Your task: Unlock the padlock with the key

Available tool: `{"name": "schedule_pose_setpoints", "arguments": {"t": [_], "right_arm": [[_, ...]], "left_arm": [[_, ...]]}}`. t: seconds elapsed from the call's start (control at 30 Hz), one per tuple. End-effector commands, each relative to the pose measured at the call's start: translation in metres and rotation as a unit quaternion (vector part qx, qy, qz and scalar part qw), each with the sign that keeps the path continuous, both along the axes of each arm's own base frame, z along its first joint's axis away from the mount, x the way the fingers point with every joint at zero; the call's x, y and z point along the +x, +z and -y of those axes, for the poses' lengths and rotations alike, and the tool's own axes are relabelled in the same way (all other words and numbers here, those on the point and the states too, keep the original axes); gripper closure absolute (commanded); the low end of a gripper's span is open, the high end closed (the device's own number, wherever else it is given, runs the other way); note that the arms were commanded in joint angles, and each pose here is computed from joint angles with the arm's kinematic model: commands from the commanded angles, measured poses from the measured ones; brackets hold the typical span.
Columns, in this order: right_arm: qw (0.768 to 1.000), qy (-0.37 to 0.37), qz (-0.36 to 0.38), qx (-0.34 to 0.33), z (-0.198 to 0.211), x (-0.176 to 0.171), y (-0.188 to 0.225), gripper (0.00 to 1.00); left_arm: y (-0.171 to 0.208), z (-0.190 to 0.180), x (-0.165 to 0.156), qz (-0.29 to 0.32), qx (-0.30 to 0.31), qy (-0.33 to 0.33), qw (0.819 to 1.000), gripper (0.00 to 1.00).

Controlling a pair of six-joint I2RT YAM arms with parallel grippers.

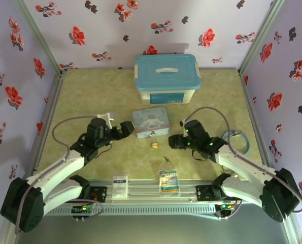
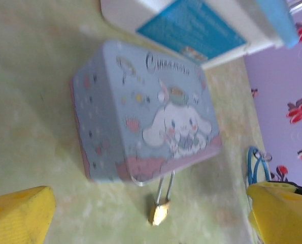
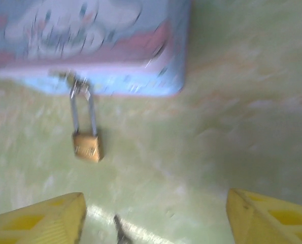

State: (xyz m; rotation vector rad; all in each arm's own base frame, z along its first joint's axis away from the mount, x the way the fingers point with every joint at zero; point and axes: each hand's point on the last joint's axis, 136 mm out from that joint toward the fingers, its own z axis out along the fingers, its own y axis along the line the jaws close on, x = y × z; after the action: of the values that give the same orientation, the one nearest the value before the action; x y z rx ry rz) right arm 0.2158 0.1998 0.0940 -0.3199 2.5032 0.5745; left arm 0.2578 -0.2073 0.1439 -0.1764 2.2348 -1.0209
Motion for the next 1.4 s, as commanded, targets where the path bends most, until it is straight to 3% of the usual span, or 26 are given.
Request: {"name": "schedule_pose_setpoints", "arguments": {"t": [0.0,0.2,0.4,0.77,0.9,1.17,1.37], "right_arm": [[0.998,0.018,-0.048,-0.035,-0.005,-0.027,-0.029,0.34],[0.996,0.050,-0.053,-0.045,-0.026,-0.056,-0.046,0.48],[0.993,0.061,-0.059,-0.076,-0.024,-0.063,-0.062,0.60],[0.992,0.069,-0.061,-0.088,-0.027,-0.067,-0.077,0.61],[0.989,0.070,-0.055,-0.122,-0.023,-0.066,-0.081,0.63],[0.982,0.071,-0.029,-0.175,-0.021,-0.066,-0.088,0.71],[0.989,0.082,-0.020,-0.124,-0.040,-0.066,-0.088,0.76]], "left_arm": [[-0.001,0.010,-0.008,-0.018,-0.018,0.017,1.000,0.00],[-0.016,0.025,-0.034,-0.021,-0.014,0.027,0.999,0.00],[-0.016,0.042,-0.043,-0.008,-0.004,0.006,1.000,0.00],[-0.021,0.048,-0.047,-0.009,-0.010,0.007,1.000,0.00],[-0.013,0.055,-0.050,0.017,-0.001,-0.011,1.000,0.00],[-0.021,0.048,-0.050,0.014,0.035,-0.006,0.999,0.00],[-0.023,0.041,-0.052,0.015,0.028,0.004,1.000,0.00]]}}
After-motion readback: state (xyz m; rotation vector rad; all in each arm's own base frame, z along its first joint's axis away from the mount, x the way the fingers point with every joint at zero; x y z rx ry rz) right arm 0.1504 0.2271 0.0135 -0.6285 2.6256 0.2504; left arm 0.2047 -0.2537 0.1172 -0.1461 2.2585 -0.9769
